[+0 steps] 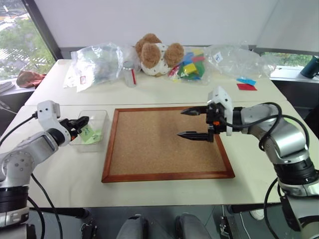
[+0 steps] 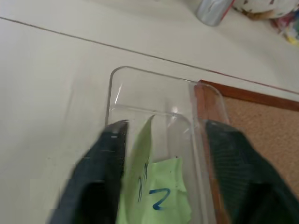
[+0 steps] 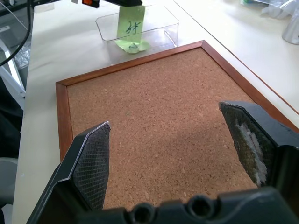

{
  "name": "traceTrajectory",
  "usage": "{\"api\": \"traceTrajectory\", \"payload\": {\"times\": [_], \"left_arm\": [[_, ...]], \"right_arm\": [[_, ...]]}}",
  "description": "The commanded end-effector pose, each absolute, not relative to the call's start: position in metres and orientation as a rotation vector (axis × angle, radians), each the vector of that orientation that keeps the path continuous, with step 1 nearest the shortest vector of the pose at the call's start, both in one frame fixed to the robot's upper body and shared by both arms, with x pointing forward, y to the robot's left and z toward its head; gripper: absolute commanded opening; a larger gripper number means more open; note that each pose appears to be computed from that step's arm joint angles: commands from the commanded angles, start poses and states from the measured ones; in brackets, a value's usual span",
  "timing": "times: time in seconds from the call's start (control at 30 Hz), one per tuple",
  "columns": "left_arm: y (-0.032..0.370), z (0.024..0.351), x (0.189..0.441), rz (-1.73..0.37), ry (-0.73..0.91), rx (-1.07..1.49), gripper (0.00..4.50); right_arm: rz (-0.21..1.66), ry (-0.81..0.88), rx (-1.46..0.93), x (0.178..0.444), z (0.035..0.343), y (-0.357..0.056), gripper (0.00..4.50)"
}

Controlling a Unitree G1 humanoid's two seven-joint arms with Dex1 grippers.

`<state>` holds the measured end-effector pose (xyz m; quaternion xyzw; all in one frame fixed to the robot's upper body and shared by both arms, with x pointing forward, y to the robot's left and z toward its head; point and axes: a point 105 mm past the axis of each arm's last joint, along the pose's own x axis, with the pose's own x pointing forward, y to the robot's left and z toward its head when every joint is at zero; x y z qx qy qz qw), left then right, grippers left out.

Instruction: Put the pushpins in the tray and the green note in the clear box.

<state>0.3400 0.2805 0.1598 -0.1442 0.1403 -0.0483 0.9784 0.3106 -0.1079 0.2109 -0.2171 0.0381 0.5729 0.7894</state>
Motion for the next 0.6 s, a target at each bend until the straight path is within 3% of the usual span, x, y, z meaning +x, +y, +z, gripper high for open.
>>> {"api": "traceTrajectory", "payload": {"times": [0.03, 0.07, 0.33, 0.6], "left_arm": [[0.279, 0.174, 0.342, -0.136, 0.258, -0.221, 4.24], [0.278, 0.177, 0.343, -0.145, 0.247, -0.212, 4.44], [0.266, 0.216, 0.34, -0.241, 0.152, -0.125, 4.44], [0.234, 0.254, 0.316, -0.48, 0.071, -0.099, 4.44]], "right_arm": [[1.209, 0.035, -0.493, 0.309, 0.222, -0.111, 4.08], [1.206, 0.034, -0.491, 0.31, 0.222, -0.111, 4.08], [1.181, 0.044, -0.497, 0.313, 0.221, -0.119, 4.08], [1.115, 0.081, -0.513, 0.315, 0.222, -0.141, 4.08]]}}
